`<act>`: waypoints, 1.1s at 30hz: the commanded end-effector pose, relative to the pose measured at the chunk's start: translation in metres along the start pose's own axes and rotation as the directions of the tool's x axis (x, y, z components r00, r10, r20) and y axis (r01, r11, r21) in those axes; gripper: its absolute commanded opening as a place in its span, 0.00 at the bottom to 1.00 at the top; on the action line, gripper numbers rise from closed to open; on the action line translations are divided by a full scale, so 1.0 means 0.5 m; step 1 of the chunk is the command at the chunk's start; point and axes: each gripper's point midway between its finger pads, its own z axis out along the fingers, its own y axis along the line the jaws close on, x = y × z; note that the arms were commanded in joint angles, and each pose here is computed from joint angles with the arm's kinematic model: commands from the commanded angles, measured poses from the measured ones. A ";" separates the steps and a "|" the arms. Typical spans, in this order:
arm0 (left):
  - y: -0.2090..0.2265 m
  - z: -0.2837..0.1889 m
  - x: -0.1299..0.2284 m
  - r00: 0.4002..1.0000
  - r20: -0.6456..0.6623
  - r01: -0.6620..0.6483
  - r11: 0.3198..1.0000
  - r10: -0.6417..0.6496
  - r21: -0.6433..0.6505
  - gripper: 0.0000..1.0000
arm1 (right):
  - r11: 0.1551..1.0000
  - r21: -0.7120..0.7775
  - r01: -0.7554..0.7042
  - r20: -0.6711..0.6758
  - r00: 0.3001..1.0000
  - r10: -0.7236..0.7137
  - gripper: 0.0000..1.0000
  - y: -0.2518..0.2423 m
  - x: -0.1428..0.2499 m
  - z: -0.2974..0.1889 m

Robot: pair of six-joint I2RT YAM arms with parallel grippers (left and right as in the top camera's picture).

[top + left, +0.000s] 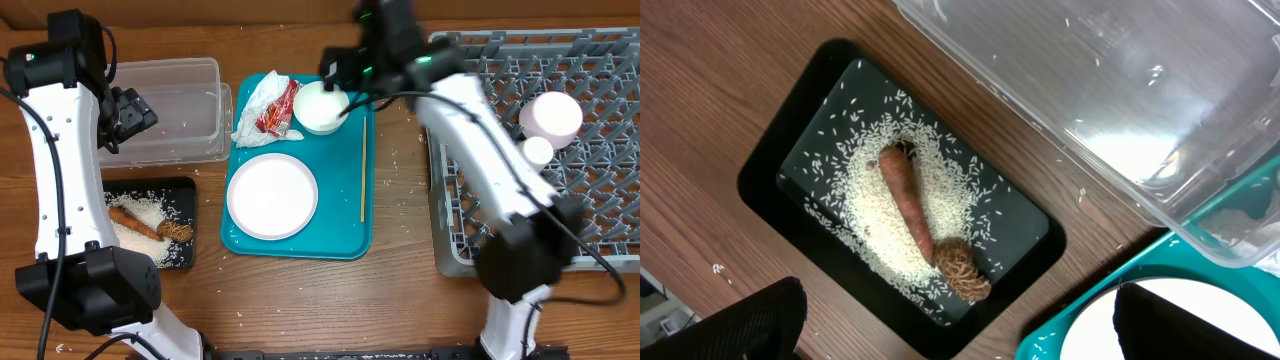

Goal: Sort waste into correct bins and load items into the dishwasher
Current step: 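Move the right gripper over the white bowl on the teal tray, then lower the right gripper and pinch the white bowl rim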

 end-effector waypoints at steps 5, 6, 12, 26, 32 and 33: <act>-0.003 -0.021 -0.004 1.000 0.029 -0.003 1.000 0.003 0.018 1.00 | 0.973 0.120 0.198 -0.098 0.978 -0.187 0.91 -0.004 0.085 0.177; -0.003 -0.021 -0.004 1.000 0.029 -0.003 1.000 0.003 0.018 1.00 | 0.967 0.115 0.228 -0.113 0.970 -0.216 0.91 0.001 0.097 0.193; -0.003 -0.021 -0.004 1.000 0.029 -0.003 1.000 0.003 0.018 1.00 | 0.930 0.086 0.357 -0.184 0.923 -0.337 0.91 0.016 0.150 0.241; -0.003 -0.021 -0.004 1.000 0.029 -0.003 1.000 0.003 0.018 1.00 | 0.882 0.047 0.469 -0.219 0.866 -0.449 0.67 0.029 0.191 0.258; -0.003 -0.021 -0.004 1.000 0.029 -0.003 1.000 0.003 0.018 1.00 | 0.882 0.047 0.468 -0.217 0.867 -0.449 0.61 0.025 0.196 0.265; -0.003 -0.021 -0.004 1.000 0.029 -0.003 1.000 0.003 0.018 1.00 | 0.882 0.047 0.468 -0.216 0.867 -0.449 0.61 0.026 0.196 0.265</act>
